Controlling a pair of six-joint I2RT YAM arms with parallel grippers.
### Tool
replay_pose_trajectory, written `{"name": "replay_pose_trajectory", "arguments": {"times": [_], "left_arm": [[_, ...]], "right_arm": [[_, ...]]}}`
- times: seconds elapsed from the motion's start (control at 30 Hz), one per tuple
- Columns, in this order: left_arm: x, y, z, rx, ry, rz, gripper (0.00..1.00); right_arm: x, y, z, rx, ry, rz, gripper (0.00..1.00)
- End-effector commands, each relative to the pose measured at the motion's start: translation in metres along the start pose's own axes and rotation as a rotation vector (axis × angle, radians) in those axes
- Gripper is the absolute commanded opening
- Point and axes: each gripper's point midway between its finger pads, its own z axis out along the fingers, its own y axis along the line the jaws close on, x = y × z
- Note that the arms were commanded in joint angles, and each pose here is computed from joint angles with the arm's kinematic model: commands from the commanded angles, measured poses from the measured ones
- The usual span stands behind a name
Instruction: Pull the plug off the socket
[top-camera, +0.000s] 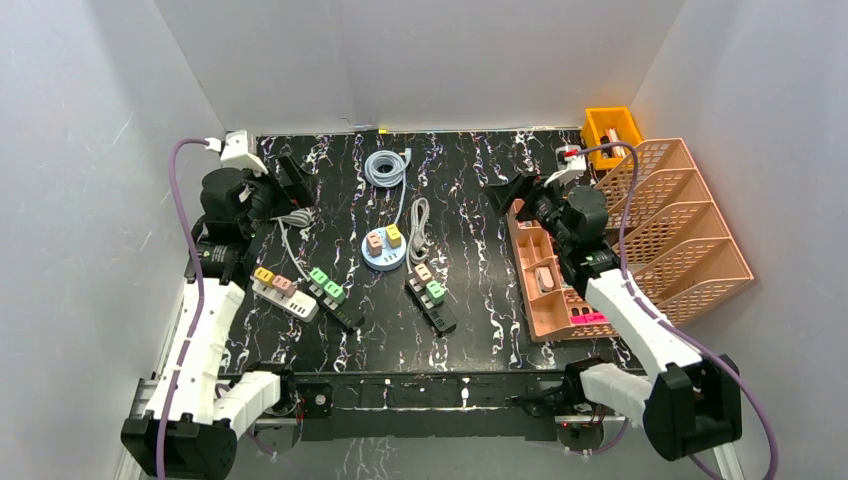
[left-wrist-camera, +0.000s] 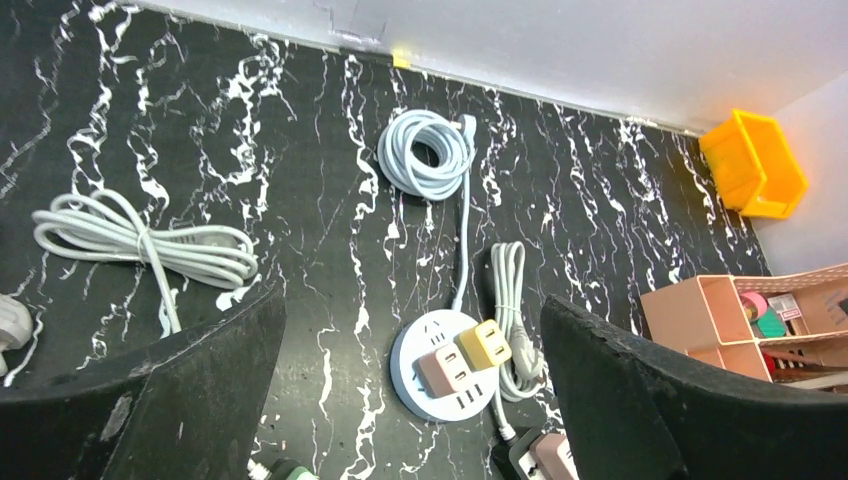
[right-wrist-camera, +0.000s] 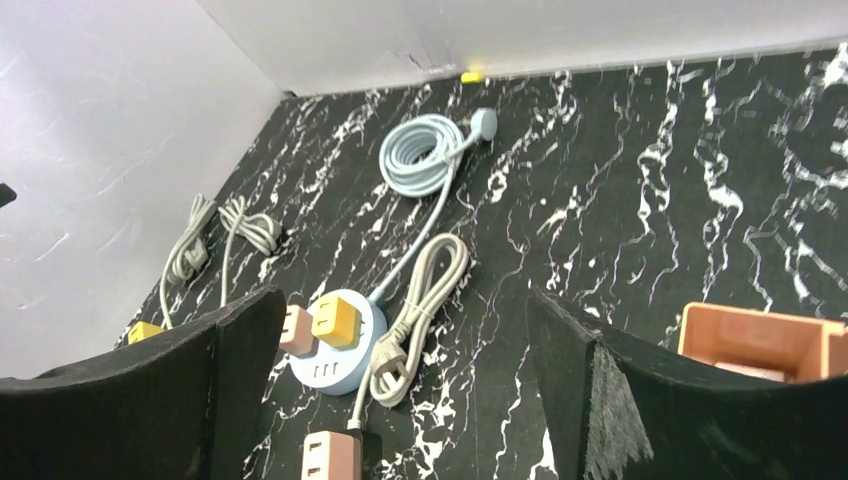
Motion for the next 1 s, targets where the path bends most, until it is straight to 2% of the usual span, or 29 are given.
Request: {"name": "replay_pose_trajectory", "arguments": {"times": [0.0,0.07,0.17,0.3,0.4,0.5,0.63,0.8,0.97], "left_arm": [[0.018,-0.004,0.008,0.026,0.069,-0.038,0.98],[0.024,-0.004,0.008,0.039,0.071,-0.046,0.98],[0.036,-0.007,0.009,0.103,0.066,0.042,0.98],[0.05,0.024,0.017,-0.029,0.129,0.096,0.98],[0.063,0.036,0.022,-0.076,0.199,0.083,0.98],[0.072,0.033,0.026,-0.036,0.236,0.063,0.98],[0.075,0.03,0.027,0.004,0.251,0.051,0.98],[0.084,0.022,0.029,0.061,0.29,0.033,0.98],[0.088,0.018,0.028,0.084,0.303,0.027,0.98]], "right_arm": [[-0.008,0.01,0.017,-0.038,-0.015,0.019,0.98],[0.007,0.023,0.027,-0.021,0.03,-0.071,0.98],[0.045,0.061,0.041,0.017,0.105,-0.356,0.98],[0.121,0.082,0.051,-0.019,0.327,-0.5,0.97],[0.167,0.082,0.049,-0.069,0.482,-0.535,0.87],[0.202,0.08,0.047,-0.103,0.636,-0.54,0.75],[0.224,0.074,0.053,-0.093,0.732,-0.55,0.63],[0.239,0.082,0.055,-0.148,0.793,-0.525,0.62],[0.232,0.093,0.047,-0.192,0.786,-0.503,0.69]]}}
